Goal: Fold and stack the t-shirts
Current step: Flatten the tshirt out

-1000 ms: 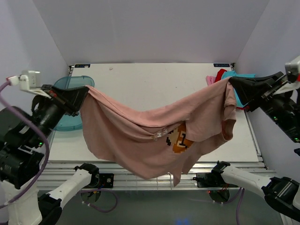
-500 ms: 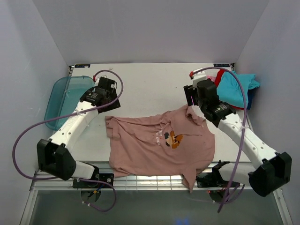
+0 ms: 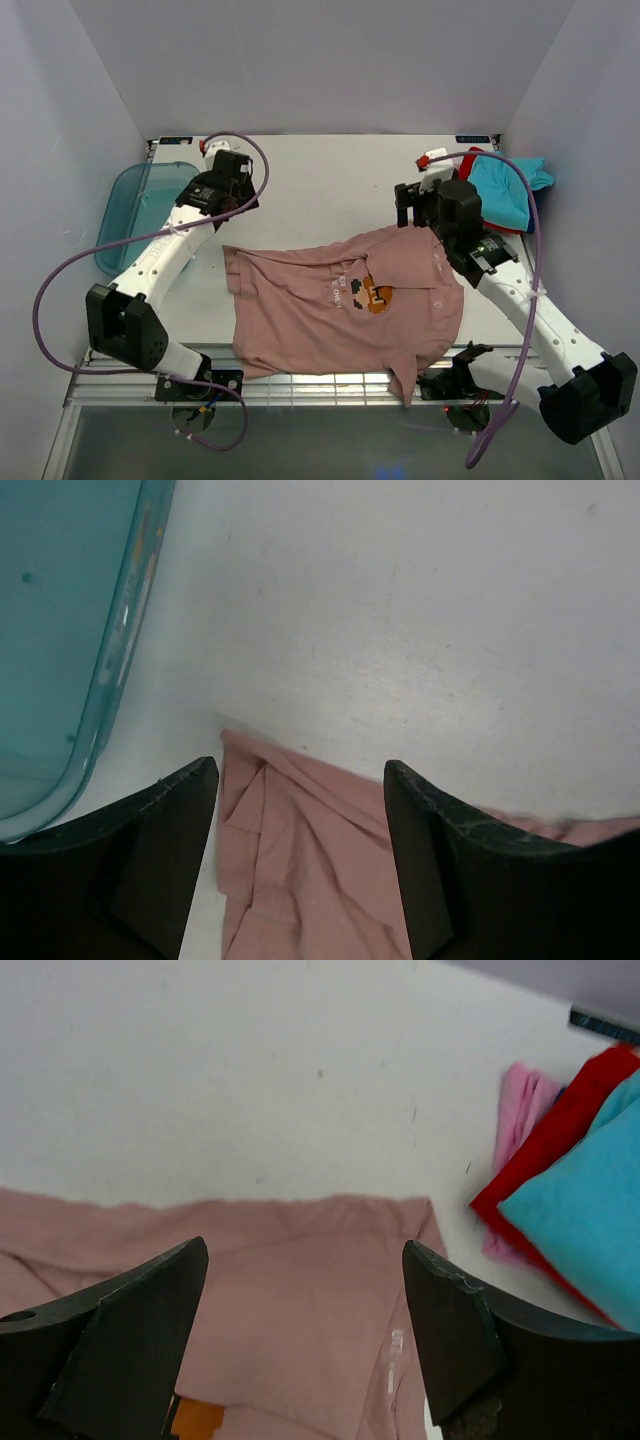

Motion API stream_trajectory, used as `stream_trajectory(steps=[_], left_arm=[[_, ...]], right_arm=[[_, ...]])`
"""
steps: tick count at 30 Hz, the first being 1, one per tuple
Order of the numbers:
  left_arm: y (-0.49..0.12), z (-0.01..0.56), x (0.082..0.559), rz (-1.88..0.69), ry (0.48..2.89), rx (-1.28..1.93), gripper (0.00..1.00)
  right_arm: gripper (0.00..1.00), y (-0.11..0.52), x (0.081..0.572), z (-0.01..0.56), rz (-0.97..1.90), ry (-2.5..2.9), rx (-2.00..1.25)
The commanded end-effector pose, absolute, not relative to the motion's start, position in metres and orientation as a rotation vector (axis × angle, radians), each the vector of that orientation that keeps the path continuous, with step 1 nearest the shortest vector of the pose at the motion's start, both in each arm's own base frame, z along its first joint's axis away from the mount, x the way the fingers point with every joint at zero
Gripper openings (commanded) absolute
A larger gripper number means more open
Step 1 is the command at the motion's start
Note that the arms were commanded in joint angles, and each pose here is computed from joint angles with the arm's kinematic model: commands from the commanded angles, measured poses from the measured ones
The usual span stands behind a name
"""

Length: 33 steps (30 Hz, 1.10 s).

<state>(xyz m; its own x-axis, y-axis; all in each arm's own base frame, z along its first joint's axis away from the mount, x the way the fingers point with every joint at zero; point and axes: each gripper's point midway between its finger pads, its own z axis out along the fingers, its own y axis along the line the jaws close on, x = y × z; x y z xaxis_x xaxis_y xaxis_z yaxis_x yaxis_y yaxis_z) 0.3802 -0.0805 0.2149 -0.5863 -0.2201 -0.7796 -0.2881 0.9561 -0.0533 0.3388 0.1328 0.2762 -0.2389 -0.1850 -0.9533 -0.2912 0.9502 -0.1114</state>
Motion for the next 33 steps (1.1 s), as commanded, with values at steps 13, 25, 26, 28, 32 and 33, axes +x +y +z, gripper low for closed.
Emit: stream_trajectory(steps=[13,25,26,28,32,33], left_arm=[[-0.049,0.07,0.331,0.514,2.578,-0.365,0.78],[-0.039,0.073,0.348,0.539,2.437,-0.426,0.78],[-0.038,0.073,0.348,0.545,2.425,-0.428,0.78],[-0.037,0.081,0.355,0.526,2.378,-0.455,0.77],[-0.032,0.093,0.363,0.475,2.306,-0.517,0.77],[-0.032,0.091,0.364,0.461,2.297,-0.53,0.77]], right_arm=[[0.82,0.111,0.292,0.116,0.04,2.283,-0.265],[0.82,0.084,0.285,0.094,-0.078,2.329,-0.225],[0.82,0.084,0.285,0.093,-0.076,2.331,-0.226],[0.82,0.082,0.286,0.095,-0.07,2.327,-0.219],[0.82,0.08,0.286,0.095,-0.069,2.329,-0.223],[0.82,0.079,0.286,0.095,-0.067,2.328,-0.223]])
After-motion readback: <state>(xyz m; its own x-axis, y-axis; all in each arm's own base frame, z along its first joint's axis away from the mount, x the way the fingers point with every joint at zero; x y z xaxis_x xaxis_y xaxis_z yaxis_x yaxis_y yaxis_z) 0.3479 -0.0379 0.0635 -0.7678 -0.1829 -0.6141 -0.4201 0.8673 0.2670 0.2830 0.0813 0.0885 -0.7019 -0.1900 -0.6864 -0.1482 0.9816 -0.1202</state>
